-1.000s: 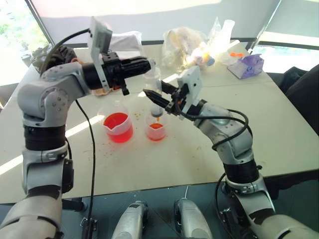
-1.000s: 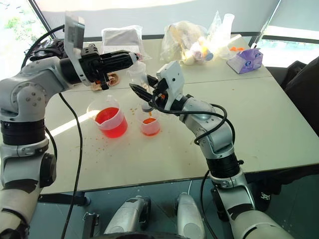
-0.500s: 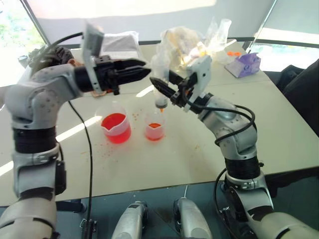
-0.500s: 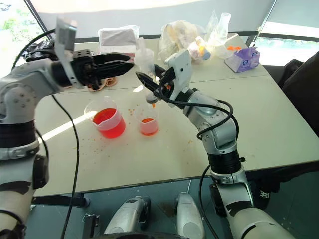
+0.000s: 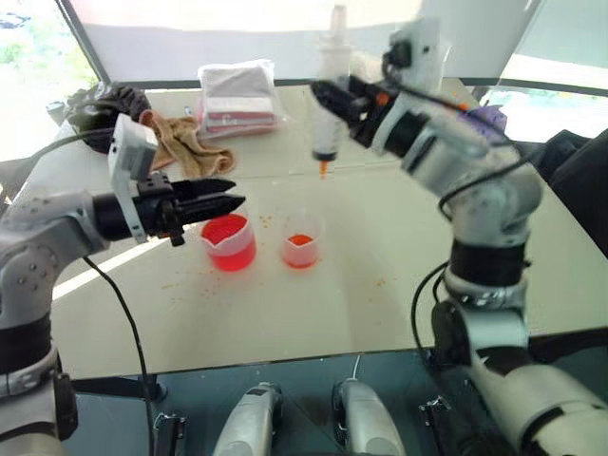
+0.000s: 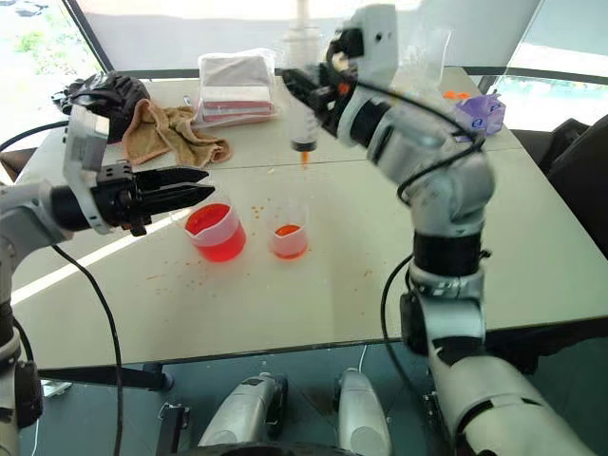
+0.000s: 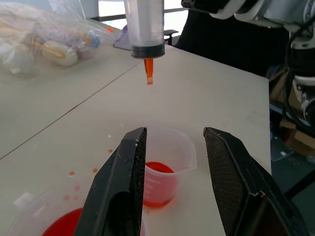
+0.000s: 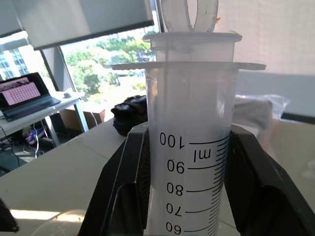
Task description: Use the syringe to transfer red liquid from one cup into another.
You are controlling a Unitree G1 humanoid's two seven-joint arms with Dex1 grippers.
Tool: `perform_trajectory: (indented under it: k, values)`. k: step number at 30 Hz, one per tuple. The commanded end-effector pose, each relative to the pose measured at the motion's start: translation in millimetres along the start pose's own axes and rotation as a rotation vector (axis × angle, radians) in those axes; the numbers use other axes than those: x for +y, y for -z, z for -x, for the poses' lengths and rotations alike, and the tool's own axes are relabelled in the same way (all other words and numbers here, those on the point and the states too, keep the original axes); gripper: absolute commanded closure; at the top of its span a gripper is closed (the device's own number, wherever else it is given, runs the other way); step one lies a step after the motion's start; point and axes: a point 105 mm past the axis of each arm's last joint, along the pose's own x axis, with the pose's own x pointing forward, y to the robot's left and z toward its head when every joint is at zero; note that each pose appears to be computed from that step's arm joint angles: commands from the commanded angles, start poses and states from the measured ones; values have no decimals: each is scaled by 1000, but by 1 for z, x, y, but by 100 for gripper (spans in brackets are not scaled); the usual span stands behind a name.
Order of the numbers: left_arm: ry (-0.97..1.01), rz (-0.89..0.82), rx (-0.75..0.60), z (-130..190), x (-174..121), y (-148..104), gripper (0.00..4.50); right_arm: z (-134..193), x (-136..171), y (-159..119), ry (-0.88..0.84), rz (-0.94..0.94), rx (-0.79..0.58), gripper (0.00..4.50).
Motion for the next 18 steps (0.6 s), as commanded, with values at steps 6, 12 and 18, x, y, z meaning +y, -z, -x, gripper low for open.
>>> perform_trajectory:
  k: [6, 12, 18]
  values:
    - [7, -66, -22, 5, -14, -5, 256, 15, -21, 60, 126, -36, 602, 303]
    - [7, -81, -11, 7, -17, -3, 256, 16, -35, 102, 217, -135, 835, 303]
    - [5, -101, 8, 8, -22, -2, 256, 12, -33, 125, 271, -170, 953, 303]
